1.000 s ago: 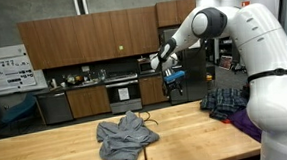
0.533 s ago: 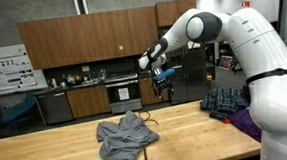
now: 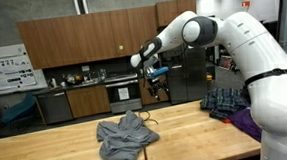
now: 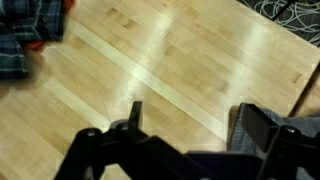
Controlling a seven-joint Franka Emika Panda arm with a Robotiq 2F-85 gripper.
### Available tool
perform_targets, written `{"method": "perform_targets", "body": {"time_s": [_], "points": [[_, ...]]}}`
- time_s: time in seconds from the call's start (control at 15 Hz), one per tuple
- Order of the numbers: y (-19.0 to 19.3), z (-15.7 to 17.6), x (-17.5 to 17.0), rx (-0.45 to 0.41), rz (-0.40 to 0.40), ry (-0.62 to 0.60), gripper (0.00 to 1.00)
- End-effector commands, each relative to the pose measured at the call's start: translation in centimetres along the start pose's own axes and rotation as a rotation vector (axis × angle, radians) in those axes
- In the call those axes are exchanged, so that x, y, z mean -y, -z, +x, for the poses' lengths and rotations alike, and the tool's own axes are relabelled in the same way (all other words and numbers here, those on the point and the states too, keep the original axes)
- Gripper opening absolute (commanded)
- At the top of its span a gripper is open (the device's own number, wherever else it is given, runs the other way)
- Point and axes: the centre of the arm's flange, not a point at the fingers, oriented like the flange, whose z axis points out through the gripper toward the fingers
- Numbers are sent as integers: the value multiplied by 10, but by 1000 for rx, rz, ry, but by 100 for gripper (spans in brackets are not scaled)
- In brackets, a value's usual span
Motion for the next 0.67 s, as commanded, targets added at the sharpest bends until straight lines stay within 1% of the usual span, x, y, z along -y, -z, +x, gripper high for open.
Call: {"method": "perform_targets", "body": {"time_s": [0.0,0.13,0.6], "points": [[2,-2,1,23,1,15,100],[5,-5,1,45,5,30,100],[5,-5,0,49,7,34,100]]}}
